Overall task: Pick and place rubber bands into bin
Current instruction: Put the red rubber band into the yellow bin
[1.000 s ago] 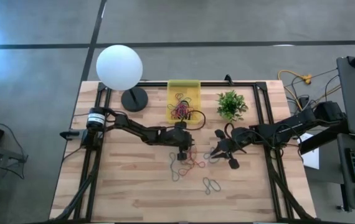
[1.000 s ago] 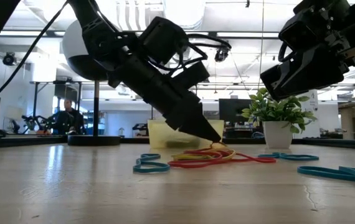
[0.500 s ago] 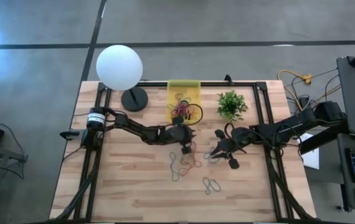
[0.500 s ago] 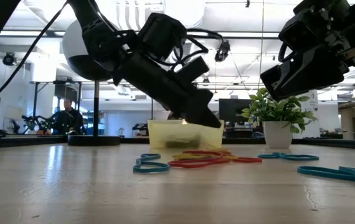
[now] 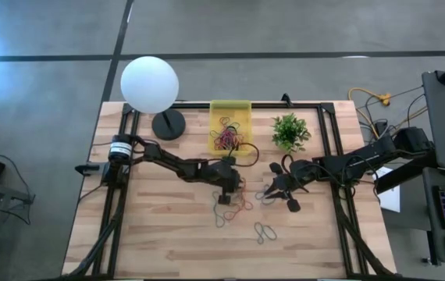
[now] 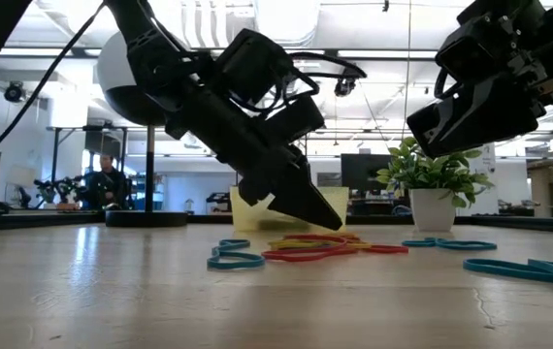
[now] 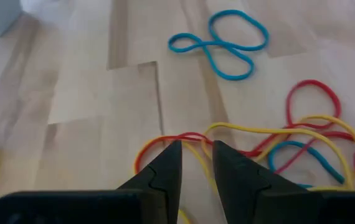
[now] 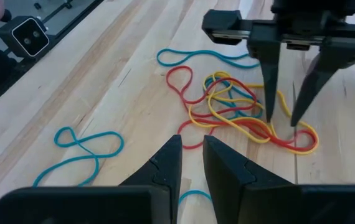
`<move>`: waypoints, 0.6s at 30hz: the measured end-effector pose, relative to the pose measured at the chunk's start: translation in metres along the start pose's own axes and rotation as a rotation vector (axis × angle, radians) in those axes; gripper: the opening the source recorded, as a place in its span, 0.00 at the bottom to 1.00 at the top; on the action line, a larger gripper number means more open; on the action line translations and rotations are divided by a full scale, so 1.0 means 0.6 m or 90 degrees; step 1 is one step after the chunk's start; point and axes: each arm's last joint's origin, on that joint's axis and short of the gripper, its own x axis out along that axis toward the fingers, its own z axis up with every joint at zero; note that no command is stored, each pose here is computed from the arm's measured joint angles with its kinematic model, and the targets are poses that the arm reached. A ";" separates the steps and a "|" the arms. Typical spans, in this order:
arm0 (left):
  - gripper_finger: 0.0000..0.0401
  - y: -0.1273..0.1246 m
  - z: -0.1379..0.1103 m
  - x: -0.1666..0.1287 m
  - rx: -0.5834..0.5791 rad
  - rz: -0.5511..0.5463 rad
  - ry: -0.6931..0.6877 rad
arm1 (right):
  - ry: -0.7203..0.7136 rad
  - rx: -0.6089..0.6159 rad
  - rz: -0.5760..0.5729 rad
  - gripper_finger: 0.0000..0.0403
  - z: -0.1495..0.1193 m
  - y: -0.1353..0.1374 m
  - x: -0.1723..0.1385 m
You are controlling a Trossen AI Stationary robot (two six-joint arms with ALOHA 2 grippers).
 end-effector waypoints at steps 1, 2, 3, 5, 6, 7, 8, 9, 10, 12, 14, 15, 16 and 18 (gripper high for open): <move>0.19 0.000 0.000 0.000 0.003 -0.002 0.000 | 0.000 0.000 0.000 0.14 0.000 0.000 0.000; 0.19 0.000 0.000 0.000 0.004 -0.002 -0.001 | 0.000 0.000 0.000 0.14 0.000 0.000 0.000; 0.19 0.000 0.000 0.000 0.007 -0.001 -0.001 | -0.001 0.000 0.000 0.14 0.000 0.000 0.000; 0.19 0.001 0.000 0.000 0.007 0.001 0.000 | 0.000 0.000 0.000 0.14 0.000 0.000 0.000; 0.19 0.002 -0.001 0.000 0.007 0.002 0.000 | 0.000 0.000 0.000 0.14 0.000 0.000 0.000; 0.19 0.003 -0.001 0.000 0.007 0.003 0.000 | -0.001 0.000 0.000 0.14 0.000 0.000 0.000; 0.19 0.004 -0.001 0.000 0.006 0.003 0.000 | 0.000 0.000 0.000 0.14 0.000 0.000 0.000; 0.19 0.005 -0.001 0.000 0.006 0.004 0.000 | 0.000 0.000 0.000 0.14 0.000 0.000 0.000; 0.19 0.005 -0.001 0.000 0.006 0.004 0.000 | -0.001 0.000 0.000 0.14 0.000 0.000 0.000; 0.19 0.006 -0.001 0.000 0.005 0.004 0.000 | -0.001 0.000 0.000 0.14 0.000 0.000 0.000; 0.19 0.007 -0.001 0.000 0.006 0.005 0.000 | -0.001 0.000 0.000 0.14 0.000 0.000 0.000; 0.19 0.008 -0.002 0.000 0.007 0.005 0.000 | -0.001 0.000 0.000 0.14 0.000 0.000 0.000; 0.19 0.010 -0.002 0.000 0.008 0.005 -0.001 | -0.001 0.000 -0.001 0.14 0.000 0.000 0.000; 0.19 0.014 -0.001 0.000 0.006 0.001 -0.008 | -0.001 0.000 -0.001 0.14 0.000 0.000 0.000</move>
